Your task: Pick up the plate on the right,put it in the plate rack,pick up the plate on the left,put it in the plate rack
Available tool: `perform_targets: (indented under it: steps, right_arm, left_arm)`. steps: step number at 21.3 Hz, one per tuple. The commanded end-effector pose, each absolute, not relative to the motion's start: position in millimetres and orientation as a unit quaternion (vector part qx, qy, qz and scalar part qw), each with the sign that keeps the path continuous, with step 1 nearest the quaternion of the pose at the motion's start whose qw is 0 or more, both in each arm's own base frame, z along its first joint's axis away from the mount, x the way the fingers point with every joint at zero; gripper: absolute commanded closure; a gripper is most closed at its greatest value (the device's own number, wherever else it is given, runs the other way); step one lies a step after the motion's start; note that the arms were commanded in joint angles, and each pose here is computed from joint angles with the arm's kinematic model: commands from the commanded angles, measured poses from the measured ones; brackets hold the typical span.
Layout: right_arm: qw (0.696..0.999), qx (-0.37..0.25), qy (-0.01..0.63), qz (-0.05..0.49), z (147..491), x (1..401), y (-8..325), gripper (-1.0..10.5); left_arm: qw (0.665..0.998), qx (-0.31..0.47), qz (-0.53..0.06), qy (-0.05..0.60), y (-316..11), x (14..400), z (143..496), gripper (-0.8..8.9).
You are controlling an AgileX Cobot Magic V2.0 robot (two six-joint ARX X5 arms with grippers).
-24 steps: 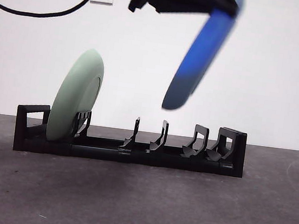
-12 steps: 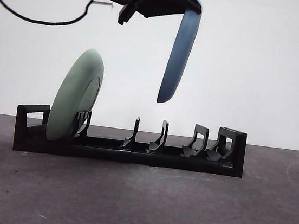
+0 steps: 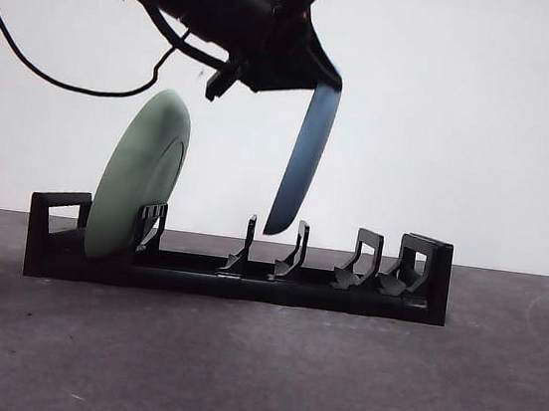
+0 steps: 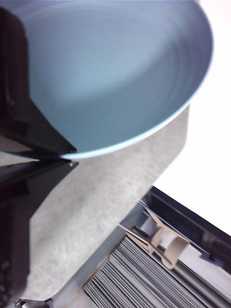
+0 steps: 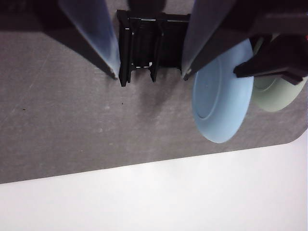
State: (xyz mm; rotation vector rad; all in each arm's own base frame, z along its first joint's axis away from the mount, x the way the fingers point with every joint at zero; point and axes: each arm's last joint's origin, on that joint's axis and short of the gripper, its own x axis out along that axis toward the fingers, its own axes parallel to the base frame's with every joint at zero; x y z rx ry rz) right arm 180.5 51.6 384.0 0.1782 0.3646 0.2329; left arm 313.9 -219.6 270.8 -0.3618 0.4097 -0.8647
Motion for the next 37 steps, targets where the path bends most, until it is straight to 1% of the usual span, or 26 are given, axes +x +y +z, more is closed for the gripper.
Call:
perform_targets:
  steps: [1,6,14,16,17,18,19,22,24,27,28,29,30,33,35,37]
  right_arm:
    - [0.974,0.083,0.177,0.114,385,181,51,7.3]
    - [0.974,0.082,0.177,0.114,385,181,51,7.3]
    - [0.974,0.081,0.181,0.114,384,183,51,7.3]
    - [0.973,0.081,0.184,0.113,383,183,52,7.3]
    - [0.973,0.081,0.184,0.113,383,183,52,7.3]
    - [0.973,0.081,0.185,0.113,383,183,52,7.3]
    - [0.973,0.081,0.185,0.113,383,183,52,7.3]
    - [0.973,0.080,0.186,0.113,382,183,52,7.3]
    - [0.972,0.080,0.188,0.113,382,183,52,7.3]
    - [0.971,0.079,0.196,0.112,380,182,51,7.3]
    - [0.970,0.078,0.201,0.112,380,182,51,7.3]
    - [0.969,0.077,0.207,0.113,379,182,51,7.3]
    - [0.968,0.074,0.212,0.114,378,181,51,7.3]
    - [0.965,0.050,0.232,0.116,374,179,51,7.3]
    - [0.961,0.041,0.246,0.118,371,178,51,7.3]
    - [0.955,0.034,0.260,0.136,368,177,51,7.3]
  left_arm:
    - [0.869,-0.174,-0.413,0.209,-221,317,262,8.23]
    - [0.866,-0.169,-0.410,0.230,-223,317,254,8.23]
    - [0.875,-0.157,-0.368,0.273,-221,315,244,8.13]
    - [0.873,-0.154,-0.366,0.282,-221,315,242,8.07]
    - [0.872,-0.153,-0.365,0.287,-221,314,241,7.96]
    - [0.871,-0.152,-0.365,0.291,-221,314,241,7.63]
    - [0.870,-0.151,-0.364,0.295,-222,313,240,7.07]
    - [0.868,-0.149,-0.362,0.305,-221,312,238,5.94]
    - [0.866,-0.148,-0.360,0.313,-221,312,237,5.53]
    - [0.863,-0.145,-0.358,0.326,-220,310,234,5.51]
    - [0.860,-0.145,-0.361,0.330,-221,309,234,5.34]
    - [0.856,-0.146,-0.370,0.331,-221,308,236,4.86]
    - [0.851,-0.147,-0.378,0.333,-220,307,237,4.59]
    - [0.840,-0.134,-0.414,0.325,-221,300,247,4.59]
    - [0.843,-0.110,-0.421,0.316,-220,291,257,4.59]
    - [0.850,-0.082,-0.423,0.303,-217,282,268,4.59]
